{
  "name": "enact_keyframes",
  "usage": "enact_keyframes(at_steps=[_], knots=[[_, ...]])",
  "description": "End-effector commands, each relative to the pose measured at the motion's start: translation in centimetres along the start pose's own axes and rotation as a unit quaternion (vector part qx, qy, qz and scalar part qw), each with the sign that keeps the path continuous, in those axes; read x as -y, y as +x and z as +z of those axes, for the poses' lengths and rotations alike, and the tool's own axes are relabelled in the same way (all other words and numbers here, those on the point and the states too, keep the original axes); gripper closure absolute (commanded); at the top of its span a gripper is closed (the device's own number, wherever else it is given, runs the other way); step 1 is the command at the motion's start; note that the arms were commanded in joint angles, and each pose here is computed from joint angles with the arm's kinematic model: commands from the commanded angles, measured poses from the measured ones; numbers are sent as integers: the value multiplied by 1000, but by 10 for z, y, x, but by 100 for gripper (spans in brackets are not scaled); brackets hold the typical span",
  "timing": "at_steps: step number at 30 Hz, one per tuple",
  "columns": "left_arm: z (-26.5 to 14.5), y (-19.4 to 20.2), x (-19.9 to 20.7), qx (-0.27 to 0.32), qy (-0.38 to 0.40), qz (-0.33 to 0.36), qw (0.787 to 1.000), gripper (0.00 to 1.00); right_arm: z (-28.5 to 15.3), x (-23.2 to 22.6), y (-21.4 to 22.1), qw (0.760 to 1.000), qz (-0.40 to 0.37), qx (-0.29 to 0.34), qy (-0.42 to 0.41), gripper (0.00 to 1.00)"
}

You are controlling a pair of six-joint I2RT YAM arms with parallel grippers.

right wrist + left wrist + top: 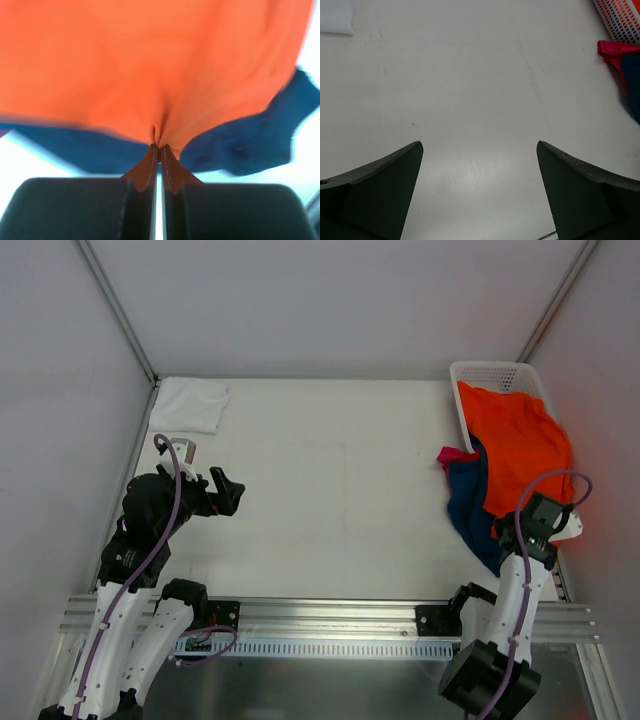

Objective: Fold and stack the t-shirts
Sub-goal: Grab the tshirt from the pile, then move the tshirt to the center of the board

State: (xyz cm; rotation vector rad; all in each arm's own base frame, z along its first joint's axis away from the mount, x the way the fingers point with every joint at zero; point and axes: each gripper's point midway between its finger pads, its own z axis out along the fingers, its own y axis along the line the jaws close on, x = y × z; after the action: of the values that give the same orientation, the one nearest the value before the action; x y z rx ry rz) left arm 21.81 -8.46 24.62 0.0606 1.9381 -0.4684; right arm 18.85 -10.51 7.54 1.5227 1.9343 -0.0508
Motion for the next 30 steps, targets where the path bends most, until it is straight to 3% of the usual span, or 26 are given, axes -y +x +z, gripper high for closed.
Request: enact_keyframes(at_steps=[1, 4, 6, 7, 9, 11, 12, 13, 14, 16, 18, 21, 26, 30], knots=[[1, -8, 4, 16, 13, 10, 1000, 1, -62, -67, -33, 989, -9, 54, -134, 100], [1, -9, 4, 17, 13, 10, 1000, 1, -141, -139, -44, 951, -41, 75, -297, 100], [0, -9, 5, 18, 14, 11, 1000, 1, -212, -185, -38, 905, -79, 69, -413, 100], [0, -9, 4, 18, 14, 10, 1000, 1, -238, -207, -33, 878, -96, 59, -464, 99], [-1, -11, 4, 22, 11, 12, 1000, 1, -316, -243, 2, 793, -162, 19, -586, 99], [-2, -12, 2, 26, 7, 13, 1000, 1, -322, -269, 57, 767, -255, -27, -588, 99], [-3, -13, 1, 29, 3, 13, 999, 1, -357, -264, 95, 714, -345, -40, -608, 100], [-3, -12, 0, 29, 1, 14, 999, 1, -331, -276, 141, 715, -419, -52, -557, 99], [-4, -13, 0, 32, 1, 13, 999, 1, -339, -269, 176, 686, -469, -70, -552, 100], [-4, -12, 0, 32, 0, 15, 999, 1, -319, -270, 213, 685, -507, -90, -516, 100], [-4, -12, -1, 32, -3, 14, 999, 1, -273, -264, 254, 712, -509, -117, -470, 99], [-3, -11, -2, 32, -5, 14, 999, 1, -246, -262, 268, 728, -497, -123, -456, 100], [-2, -10, -1, 27, -1, 14, 1000, 1, -265, -280, 238, 731, -489, -76, -470, 100], [-3, -11, 1, 30, 3, 14, 999, 1, -257, -277, 217, 737, -517, -46, -434, 100]])
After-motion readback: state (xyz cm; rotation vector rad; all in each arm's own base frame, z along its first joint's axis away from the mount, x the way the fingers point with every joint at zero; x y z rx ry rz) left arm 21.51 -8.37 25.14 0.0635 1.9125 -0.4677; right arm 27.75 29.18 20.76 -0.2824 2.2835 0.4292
